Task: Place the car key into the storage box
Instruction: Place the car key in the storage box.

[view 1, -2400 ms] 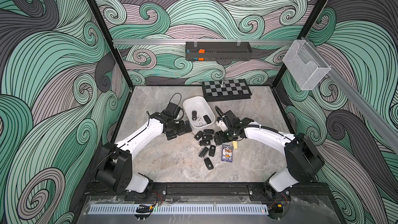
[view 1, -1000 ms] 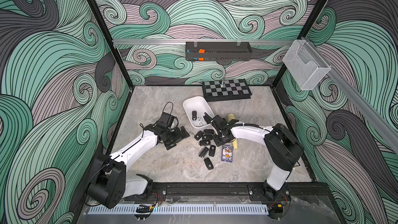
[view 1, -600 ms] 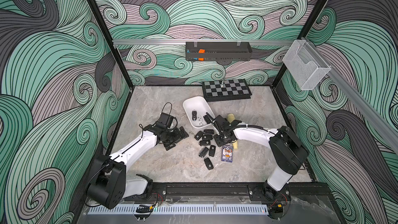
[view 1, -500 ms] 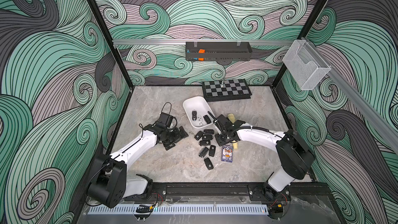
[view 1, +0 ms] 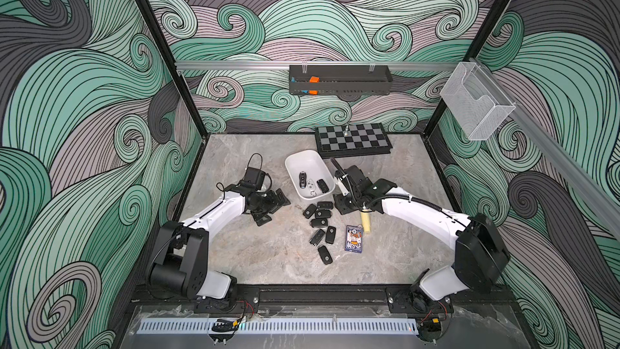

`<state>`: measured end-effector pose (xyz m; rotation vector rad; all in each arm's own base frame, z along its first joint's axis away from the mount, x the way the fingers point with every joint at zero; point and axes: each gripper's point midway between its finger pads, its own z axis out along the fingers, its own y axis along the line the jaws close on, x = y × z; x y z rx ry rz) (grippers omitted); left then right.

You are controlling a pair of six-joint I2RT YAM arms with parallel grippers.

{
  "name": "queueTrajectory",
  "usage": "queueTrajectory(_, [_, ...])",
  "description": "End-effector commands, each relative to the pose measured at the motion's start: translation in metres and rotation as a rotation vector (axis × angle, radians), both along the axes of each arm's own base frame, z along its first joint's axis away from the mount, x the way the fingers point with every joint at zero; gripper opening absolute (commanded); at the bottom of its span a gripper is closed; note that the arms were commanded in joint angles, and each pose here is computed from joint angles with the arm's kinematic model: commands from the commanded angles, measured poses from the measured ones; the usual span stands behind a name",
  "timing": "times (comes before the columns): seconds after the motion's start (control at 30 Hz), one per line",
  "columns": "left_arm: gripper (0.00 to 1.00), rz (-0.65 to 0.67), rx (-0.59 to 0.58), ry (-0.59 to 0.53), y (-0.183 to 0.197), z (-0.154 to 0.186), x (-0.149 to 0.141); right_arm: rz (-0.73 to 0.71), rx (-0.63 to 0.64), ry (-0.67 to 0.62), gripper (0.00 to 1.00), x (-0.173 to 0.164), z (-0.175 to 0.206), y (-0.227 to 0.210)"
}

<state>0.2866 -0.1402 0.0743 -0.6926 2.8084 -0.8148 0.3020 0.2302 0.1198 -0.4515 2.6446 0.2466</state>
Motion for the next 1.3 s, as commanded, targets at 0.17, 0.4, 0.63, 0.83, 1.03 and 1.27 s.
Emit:
queueTrajectory(0.17, [0.98, 0.035, 0.001, -0.005, 0.030, -0.001, -0.005, 0.003, 0.087, -0.002, 0.34, 0.057, 0.011, 0.042])
queueTrajectory(0.4, [0.98, 0.046, 0.046, 0.005, 0.050, -0.005, -0.017, 0.003, 0.075, 0.014, 0.34, 0.108, -0.014, 0.072])
queueTrajectory(0.63, [0.97, 0.045, 0.091, -0.003, 0.059, -0.006, -0.025, -0.027, 0.037, 0.012, 0.34, 0.153, -0.042, 0.084])
queueTrajectory(0.83, [0.98, 0.043, 0.117, -0.001, 0.065, -0.006, -0.026, -0.042, -0.027, -0.009, 0.34, 0.176, -0.058, 0.081])
queueTrajectory(1.03, [0.98, 0.044, 0.116, -0.003, 0.065, -0.003, -0.021, -0.045, -0.029, 0.012, 0.35, 0.183, -0.072, 0.084])
queueTrajectory(1.27, [0.97, 0.031, 0.139, -0.016, 0.069, 0.003, -0.019, -0.062, -0.010, 0.049, 0.36, 0.180, -0.084, 0.087])
